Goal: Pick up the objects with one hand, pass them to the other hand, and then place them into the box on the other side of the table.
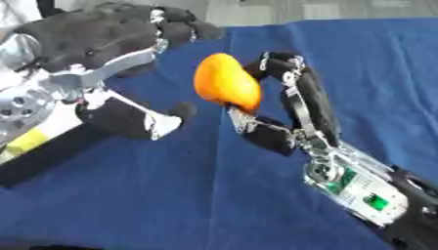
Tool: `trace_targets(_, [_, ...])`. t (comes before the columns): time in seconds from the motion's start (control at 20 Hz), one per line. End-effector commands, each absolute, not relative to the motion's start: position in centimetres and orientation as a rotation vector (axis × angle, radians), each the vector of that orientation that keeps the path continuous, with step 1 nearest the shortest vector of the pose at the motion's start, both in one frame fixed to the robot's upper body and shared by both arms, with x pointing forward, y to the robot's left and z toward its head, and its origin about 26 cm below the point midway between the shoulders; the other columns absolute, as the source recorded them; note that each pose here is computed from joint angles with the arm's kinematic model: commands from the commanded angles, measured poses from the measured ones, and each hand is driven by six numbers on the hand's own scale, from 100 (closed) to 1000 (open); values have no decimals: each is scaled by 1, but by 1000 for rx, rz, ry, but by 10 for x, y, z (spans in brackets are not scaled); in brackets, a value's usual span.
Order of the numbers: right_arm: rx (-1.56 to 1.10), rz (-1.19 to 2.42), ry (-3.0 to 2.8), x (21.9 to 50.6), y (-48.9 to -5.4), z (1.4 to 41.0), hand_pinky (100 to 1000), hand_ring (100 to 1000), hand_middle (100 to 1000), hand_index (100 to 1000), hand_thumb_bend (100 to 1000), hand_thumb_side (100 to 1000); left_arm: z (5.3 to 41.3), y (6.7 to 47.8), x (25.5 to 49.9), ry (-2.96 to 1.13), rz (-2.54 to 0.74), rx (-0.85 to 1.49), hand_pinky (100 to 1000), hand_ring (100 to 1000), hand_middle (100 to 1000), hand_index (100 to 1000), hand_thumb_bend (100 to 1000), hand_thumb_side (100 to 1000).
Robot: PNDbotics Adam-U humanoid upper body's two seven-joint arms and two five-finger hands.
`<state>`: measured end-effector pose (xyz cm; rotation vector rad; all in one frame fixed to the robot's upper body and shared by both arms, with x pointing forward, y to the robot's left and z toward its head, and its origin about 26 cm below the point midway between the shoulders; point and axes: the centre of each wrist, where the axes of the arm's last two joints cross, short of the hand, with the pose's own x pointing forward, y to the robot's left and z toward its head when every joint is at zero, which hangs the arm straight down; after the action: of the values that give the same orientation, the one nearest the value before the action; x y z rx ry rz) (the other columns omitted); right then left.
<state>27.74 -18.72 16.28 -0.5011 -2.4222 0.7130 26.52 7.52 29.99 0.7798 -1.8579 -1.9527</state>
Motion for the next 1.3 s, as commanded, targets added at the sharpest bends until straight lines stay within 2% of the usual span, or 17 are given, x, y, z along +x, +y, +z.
trace_targets(0.05, [-494, 712, -2477, 278, -186, 171, 564, 503, 411, 559, 168, 100, 304, 75, 263, -1844, -1982, 808, 844, 846, 854, 988, 356, 353])
trace_targets(0.15, [-493, 713, -2486, 278, -185, 171, 565, 503, 411, 559, 168, 100, 304, 75, 263, -1828, -2008, 816, 843, 846, 850, 981, 385, 372])
trace_targets(0.4, [-477, 723, -2510, 277, -184, 171, 566, 503, 410, 558, 166, 100, 304, 75, 263, -1814, -2011, 851, 840, 846, 849, 1000, 379, 358])
trace_targets(0.6, [-463, 743, -2511, 276, -183, 169, 567, 504, 412, 558, 167, 100, 303, 74, 263, -1847, -1937, 886, 828, 820, 821, 993, 315, 306])
trace_targets(0.75, [-456, 761, -2506, 275, -182, 167, 568, 503, 412, 558, 168, 100, 303, 72, 262, -1919, -1863, 890, 819, 803, 800, 939, 294, 284])
trace_targets(0.95, [-435, 792, -2507, 274, -181, 165, 568, 505, 412, 558, 169, 100, 302, 70, 261, -1977, -1830, 886, 815, 799, 795, 924, 314, 288])
trace_targets(1.3, [-406, 826, -2525, 273, -179, 163, 570, 507, 412, 557, 166, 100, 298, 68, 260, -1964, -1844, 873, 818, 799, 793, 911, 279, 301])
